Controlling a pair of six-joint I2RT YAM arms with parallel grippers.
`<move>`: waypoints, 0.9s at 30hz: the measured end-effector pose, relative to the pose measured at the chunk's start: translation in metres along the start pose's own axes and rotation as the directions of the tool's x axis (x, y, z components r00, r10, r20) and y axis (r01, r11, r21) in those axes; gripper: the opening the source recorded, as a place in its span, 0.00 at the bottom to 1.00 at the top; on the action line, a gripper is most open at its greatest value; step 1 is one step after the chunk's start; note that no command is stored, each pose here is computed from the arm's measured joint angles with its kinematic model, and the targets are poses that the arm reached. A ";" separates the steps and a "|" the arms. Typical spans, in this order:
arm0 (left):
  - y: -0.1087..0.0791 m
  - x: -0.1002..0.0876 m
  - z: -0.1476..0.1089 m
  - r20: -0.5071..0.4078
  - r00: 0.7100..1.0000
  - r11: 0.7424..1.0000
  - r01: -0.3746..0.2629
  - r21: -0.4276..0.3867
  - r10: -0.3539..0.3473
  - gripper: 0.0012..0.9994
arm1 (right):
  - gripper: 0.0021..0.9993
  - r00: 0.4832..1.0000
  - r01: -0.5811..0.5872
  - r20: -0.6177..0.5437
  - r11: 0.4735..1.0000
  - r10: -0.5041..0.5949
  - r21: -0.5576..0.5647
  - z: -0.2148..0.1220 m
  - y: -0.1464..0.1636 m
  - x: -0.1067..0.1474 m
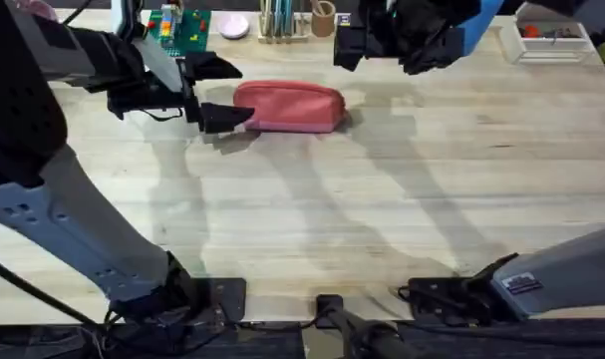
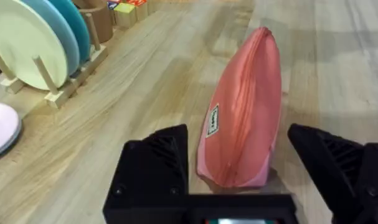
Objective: Unzip the bag, pick up the pens from the table one at a time and place them inside, then zip the bag closed.
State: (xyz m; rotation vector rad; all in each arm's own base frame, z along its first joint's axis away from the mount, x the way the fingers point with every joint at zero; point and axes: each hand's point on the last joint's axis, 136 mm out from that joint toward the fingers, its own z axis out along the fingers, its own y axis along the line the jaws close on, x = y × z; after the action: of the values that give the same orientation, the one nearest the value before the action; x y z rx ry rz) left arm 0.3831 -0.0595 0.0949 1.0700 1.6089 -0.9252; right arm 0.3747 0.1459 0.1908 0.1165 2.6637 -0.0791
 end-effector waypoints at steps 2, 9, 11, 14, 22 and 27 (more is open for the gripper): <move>-0.002 0.000 -0.001 -0.001 1.000 1.000 0.025 0.004 -0.025 0.99 | 1.00 1.000 0.000 0.000 1.000 0.000 0.000 0.000 0.000 0.000; -0.006 -0.009 -0.018 -0.013 0.983 0.983 0.186 0.003 -0.186 1.00 | 1.00 0.999 0.027 0.028 1.000 -0.027 -0.015 -0.013 -0.002 -0.004; -0.004 -0.014 -0.026 -0.038 0.975 0.976 0.218 -0.009 -0.218 1.00 | 1.00 0.998 0.034 0.054 0.999 -0.032 -0.028 -0.024 -0.004 -0.006; -0.006 -0.026 -0.037 -0.095 0.968 0.973 0.231 -0.028 -0.232 1.00 | 1.00 0.995 0.032 0.093 0.998 -0.028 -0.048 -0.042 -0.008 -0.010; -0.015 -0.073 -0.064 -0.293 0.947 0.988 0.103 -0.113 -0.132 1.00 | 1.00 0.995 0.066 0.082 0.997 -0.062 -0.038 -0.059 -0.021 0.000; -0.017 -0.092 -0.080 -0.366 0.916 0.972 0.092 -0.215 -0.167 1.00 | 1.00 0.992 0.081 0.103 0.996 -0.077 -0.042 -0.068 -0.024 -0.001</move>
State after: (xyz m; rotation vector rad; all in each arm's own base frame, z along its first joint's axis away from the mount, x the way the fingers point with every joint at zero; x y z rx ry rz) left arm 0.3577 -0.0110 0.2050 1.0603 2.0691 -0.6505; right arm 0.3421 0.1276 0.2527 -0.0078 2.5666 -0.0476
